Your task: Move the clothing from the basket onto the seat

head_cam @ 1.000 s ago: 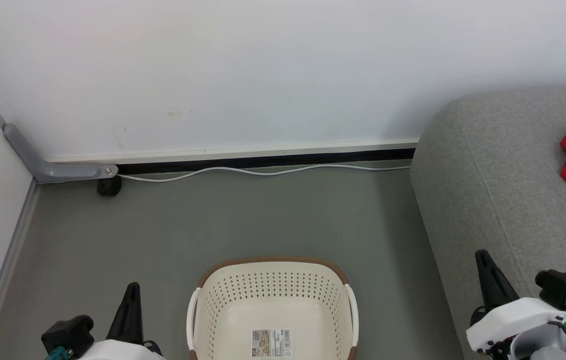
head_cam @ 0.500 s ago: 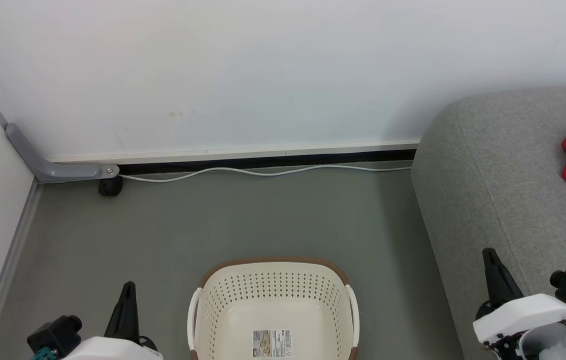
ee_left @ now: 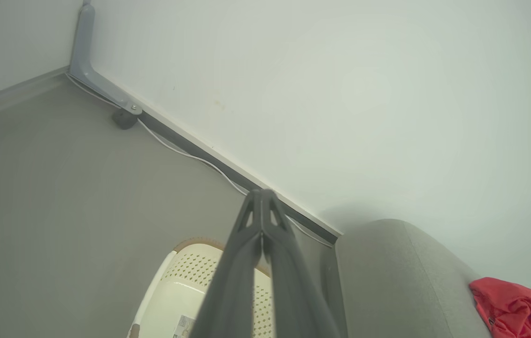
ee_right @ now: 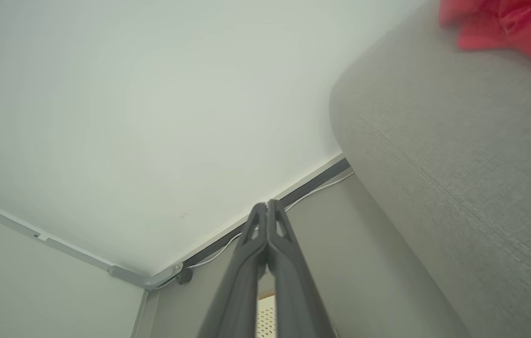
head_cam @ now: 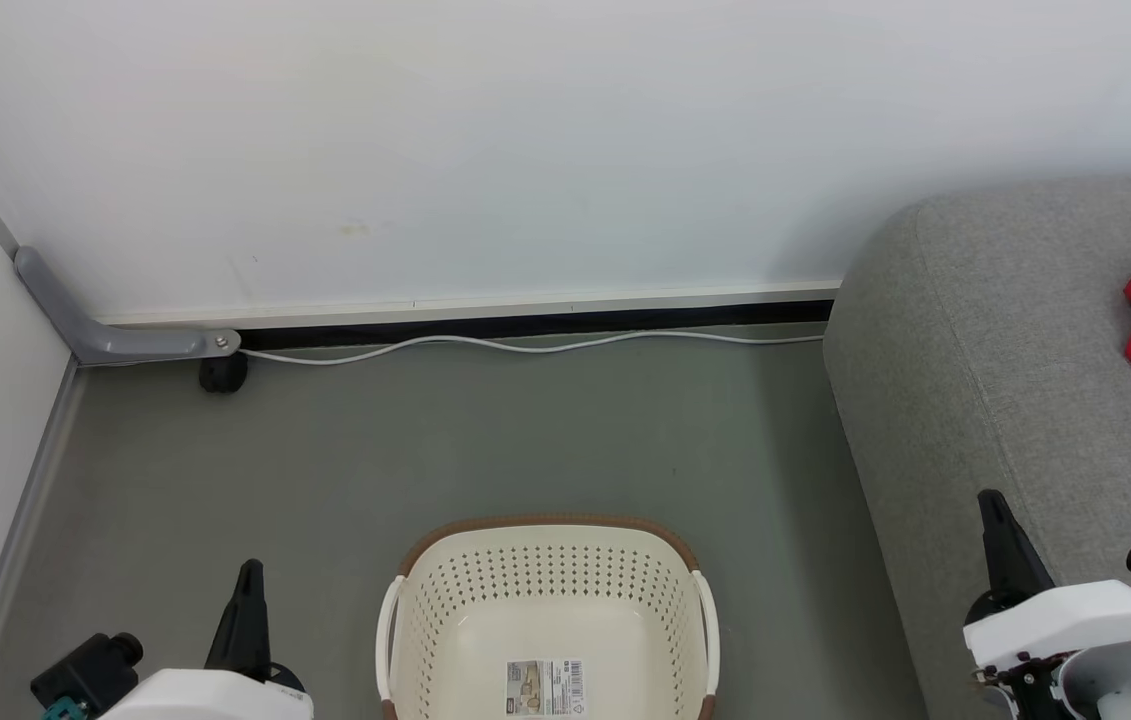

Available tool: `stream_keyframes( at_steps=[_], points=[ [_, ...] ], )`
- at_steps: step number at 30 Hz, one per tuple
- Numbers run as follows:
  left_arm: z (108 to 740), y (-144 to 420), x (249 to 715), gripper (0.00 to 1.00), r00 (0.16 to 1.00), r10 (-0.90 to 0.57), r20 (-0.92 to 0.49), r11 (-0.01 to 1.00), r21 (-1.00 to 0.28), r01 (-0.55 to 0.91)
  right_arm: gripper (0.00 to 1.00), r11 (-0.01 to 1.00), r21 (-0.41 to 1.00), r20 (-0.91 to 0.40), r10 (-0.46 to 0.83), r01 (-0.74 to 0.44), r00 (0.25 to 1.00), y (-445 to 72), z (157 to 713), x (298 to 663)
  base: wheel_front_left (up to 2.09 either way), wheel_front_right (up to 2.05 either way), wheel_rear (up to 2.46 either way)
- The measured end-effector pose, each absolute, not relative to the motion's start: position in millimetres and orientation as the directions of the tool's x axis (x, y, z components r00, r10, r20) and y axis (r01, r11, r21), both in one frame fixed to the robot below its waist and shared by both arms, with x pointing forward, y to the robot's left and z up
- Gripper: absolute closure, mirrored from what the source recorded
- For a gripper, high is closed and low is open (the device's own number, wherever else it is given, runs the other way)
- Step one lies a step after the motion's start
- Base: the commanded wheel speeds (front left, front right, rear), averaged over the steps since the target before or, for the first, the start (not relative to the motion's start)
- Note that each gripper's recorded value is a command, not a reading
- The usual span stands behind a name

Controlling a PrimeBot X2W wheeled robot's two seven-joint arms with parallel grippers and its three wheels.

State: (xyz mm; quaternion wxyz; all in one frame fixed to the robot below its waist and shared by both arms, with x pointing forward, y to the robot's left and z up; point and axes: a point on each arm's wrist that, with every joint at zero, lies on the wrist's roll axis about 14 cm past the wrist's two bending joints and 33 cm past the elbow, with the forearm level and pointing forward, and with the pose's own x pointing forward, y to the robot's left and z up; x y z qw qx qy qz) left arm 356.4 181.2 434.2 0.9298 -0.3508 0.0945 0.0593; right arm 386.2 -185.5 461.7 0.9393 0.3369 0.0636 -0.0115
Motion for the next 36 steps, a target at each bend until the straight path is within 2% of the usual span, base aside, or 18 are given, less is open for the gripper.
stream_keyframes(
  at_steps=[36],
  points=[
    [447,184,364,1.00,0.979,0.019,-0.205,0.448,-0.873,-0.192,1.00,0.470,0.875,-0.125,-0.009,0.115,0.992,-194,470,386,0.00,0.00,0.00]
  ],
)
